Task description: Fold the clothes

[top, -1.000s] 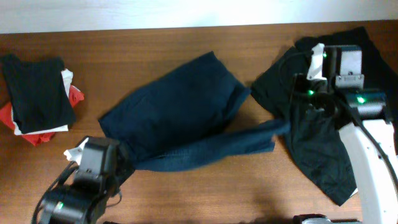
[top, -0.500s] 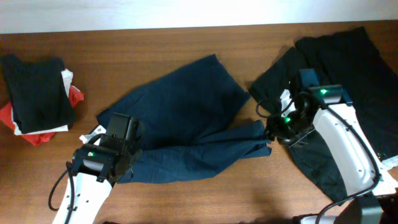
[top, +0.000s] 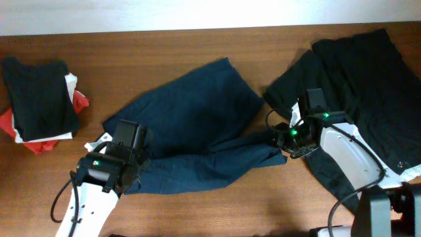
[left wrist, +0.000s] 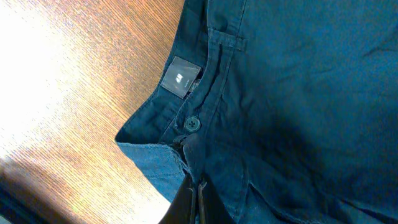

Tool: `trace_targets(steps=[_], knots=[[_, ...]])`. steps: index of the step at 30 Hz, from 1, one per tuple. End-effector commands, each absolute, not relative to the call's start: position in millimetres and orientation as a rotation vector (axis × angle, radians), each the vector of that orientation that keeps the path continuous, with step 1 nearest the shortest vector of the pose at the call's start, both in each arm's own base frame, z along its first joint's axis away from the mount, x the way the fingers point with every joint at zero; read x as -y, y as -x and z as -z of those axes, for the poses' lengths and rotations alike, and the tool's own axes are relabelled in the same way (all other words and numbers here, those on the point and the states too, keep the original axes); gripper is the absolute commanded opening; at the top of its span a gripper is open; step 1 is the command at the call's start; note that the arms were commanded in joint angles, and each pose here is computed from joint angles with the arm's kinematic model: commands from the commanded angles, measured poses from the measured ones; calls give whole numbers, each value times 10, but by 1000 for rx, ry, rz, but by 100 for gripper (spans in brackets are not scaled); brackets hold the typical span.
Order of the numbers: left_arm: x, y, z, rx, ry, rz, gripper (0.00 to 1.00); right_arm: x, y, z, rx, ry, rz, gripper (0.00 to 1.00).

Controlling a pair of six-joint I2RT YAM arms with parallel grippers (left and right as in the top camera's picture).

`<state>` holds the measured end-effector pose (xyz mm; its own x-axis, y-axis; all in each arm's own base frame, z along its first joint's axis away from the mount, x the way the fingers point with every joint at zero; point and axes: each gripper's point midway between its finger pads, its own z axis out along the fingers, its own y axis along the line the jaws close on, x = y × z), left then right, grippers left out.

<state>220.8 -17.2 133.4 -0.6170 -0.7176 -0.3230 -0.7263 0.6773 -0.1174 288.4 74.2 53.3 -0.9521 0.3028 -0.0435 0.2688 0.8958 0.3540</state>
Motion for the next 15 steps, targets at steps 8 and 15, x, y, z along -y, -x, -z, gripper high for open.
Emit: trace_targets(steps=[8,15], knots=[[139,-2201,-1330,-2548,1124,-58,1,-766,-2877,-432,-2959,-781,-559,54],[139,-2200,-1330,-2553,1115,-60,1,-756,-2946,-438,-2907,-912,-561,48]])
